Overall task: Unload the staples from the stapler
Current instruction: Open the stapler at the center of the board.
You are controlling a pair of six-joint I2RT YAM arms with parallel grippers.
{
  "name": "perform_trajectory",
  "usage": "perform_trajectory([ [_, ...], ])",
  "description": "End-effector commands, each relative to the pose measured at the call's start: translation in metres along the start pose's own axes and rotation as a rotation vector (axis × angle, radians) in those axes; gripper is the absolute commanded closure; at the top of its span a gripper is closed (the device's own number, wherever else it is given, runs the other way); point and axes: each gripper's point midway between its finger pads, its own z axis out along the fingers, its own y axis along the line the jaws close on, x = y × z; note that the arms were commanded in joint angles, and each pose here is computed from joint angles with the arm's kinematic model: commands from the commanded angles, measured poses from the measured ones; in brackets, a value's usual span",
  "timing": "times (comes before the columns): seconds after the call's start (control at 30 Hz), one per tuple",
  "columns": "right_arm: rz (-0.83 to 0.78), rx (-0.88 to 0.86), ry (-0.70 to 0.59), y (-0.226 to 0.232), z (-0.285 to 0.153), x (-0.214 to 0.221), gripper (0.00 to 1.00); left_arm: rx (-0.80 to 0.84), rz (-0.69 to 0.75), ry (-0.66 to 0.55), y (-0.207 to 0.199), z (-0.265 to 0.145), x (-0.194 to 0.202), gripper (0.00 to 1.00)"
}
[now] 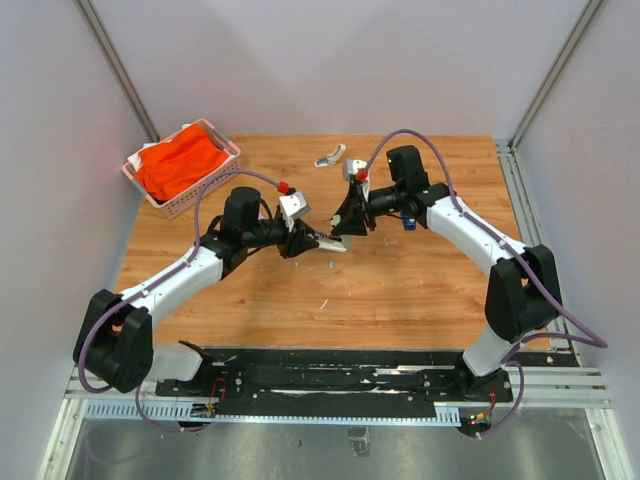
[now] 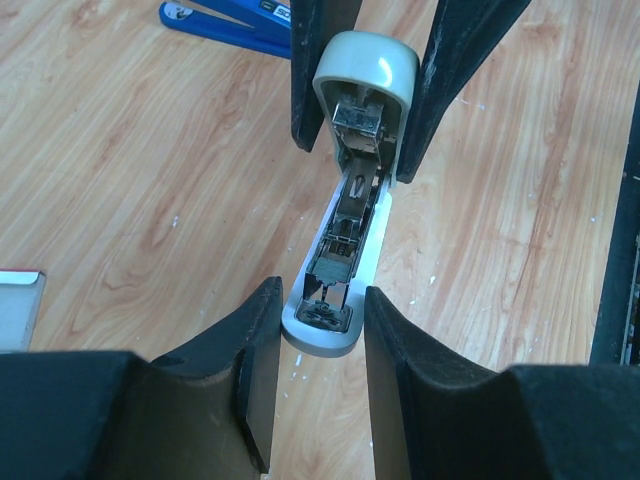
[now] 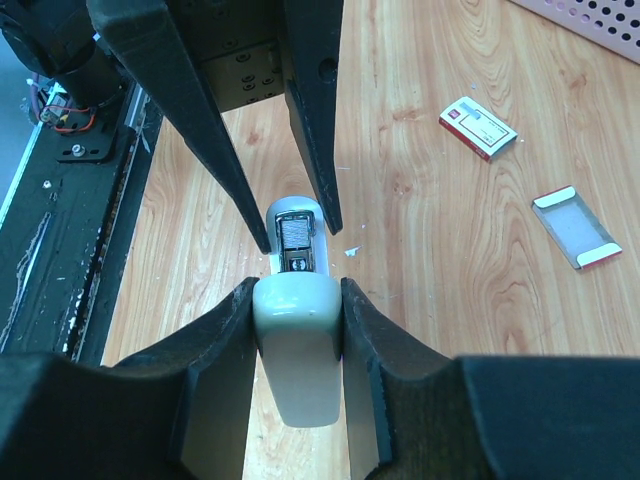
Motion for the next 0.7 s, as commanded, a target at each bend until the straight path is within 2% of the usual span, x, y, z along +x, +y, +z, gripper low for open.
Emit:
perform_trajectory([
  [0.0,0.047,0.056,-0.018,-0.004,-0.016,-0.009,0.99,-0.058,0.013,-0.001,0.011,0.0,0.003,1.0],
  [0.23,0.083,0.165,-0.001,-0.026,-0.018,-0.001,0.99,-0.09,0.008,-0.028,0.015,-0.003,-0.005,1.0],
  [0.47,0.148,0.116,-0.076,-0.025,-0.025,-0.007,0.99,-0.122,0.016,-0.05,0.017,-0.005,-0.005,1.0],
  [0.67,0.114,0.075,-0.101,-0.012,-0.032,-0.02,0.99,-0.126,0.011,-0.041,0.02,-0.002,0.002,1.0],
])
